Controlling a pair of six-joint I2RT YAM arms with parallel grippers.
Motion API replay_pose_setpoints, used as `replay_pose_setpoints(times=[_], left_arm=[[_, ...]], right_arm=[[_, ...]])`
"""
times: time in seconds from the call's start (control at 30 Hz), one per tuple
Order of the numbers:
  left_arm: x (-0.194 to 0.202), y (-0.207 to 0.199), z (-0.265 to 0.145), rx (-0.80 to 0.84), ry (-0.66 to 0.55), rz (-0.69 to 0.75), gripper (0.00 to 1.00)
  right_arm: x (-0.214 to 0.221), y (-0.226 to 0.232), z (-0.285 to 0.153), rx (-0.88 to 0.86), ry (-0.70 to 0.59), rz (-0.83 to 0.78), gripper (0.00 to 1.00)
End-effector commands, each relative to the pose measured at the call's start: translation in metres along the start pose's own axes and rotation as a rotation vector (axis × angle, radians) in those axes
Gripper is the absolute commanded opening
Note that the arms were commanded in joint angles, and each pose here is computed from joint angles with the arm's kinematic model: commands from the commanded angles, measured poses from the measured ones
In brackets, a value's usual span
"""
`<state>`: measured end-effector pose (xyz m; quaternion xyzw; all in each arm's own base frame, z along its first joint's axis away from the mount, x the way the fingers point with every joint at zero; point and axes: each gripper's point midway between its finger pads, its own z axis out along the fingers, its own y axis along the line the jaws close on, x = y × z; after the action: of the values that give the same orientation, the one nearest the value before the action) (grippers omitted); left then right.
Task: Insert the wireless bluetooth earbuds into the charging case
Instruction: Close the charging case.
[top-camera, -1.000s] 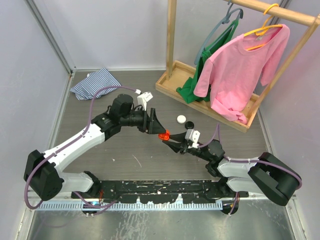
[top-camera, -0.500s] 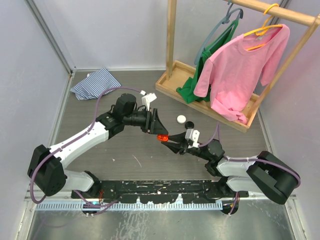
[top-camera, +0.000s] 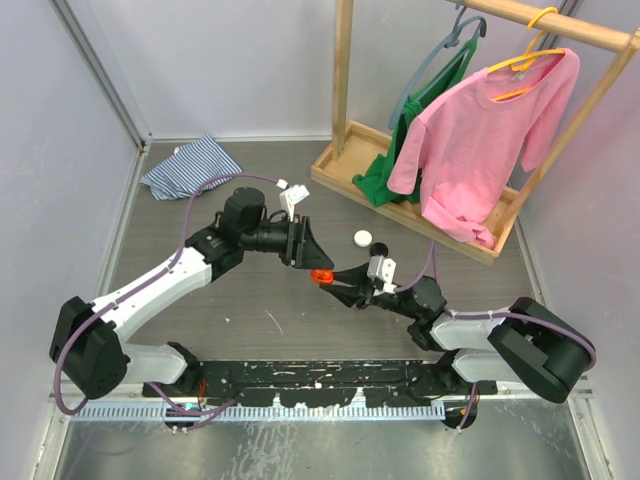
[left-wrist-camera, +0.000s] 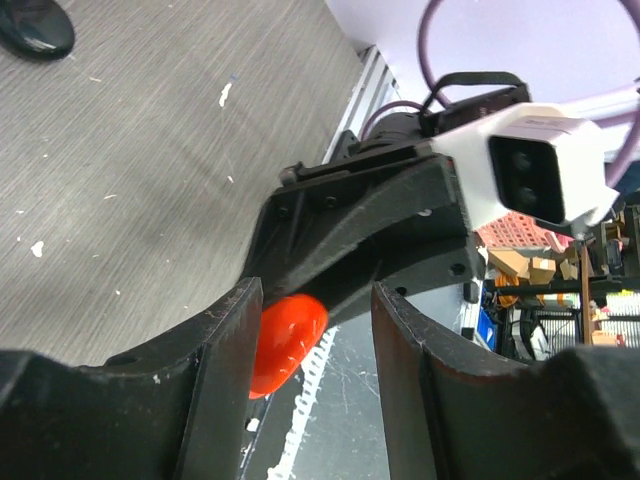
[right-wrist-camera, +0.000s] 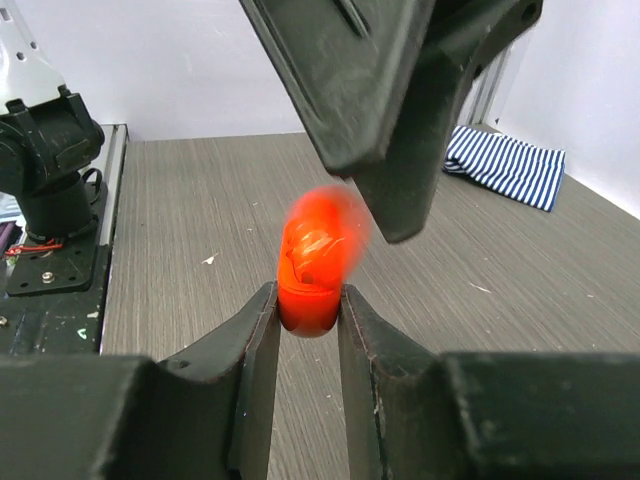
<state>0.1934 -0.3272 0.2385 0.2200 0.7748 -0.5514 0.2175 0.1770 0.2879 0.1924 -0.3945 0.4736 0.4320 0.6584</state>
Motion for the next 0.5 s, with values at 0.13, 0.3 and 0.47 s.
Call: replay_pose_setpoints(times=[0.13, 0.3, 0.47], left_arm=[[-0.009, -0.039, -0.020, 0.097, -0.041, 0.117, 0.49], [-0.008, -0.032, -0.027, 0.035, -0.051, 0.126, 0.50], [-0.015, -0.008, -0.046, -0.150, -0.103, 0.141, 0.56]], right_arm=[[-0.021, -0.005, 0.010, -0.006, -0.068, -0.024, 0.01], [-0.018, -0.010, 0.011, 0.015, -0.052, -0.011, 0.01], [-0.010, -0.020, 0.014, 0.054, -0.014, 0.029, 0.01]])
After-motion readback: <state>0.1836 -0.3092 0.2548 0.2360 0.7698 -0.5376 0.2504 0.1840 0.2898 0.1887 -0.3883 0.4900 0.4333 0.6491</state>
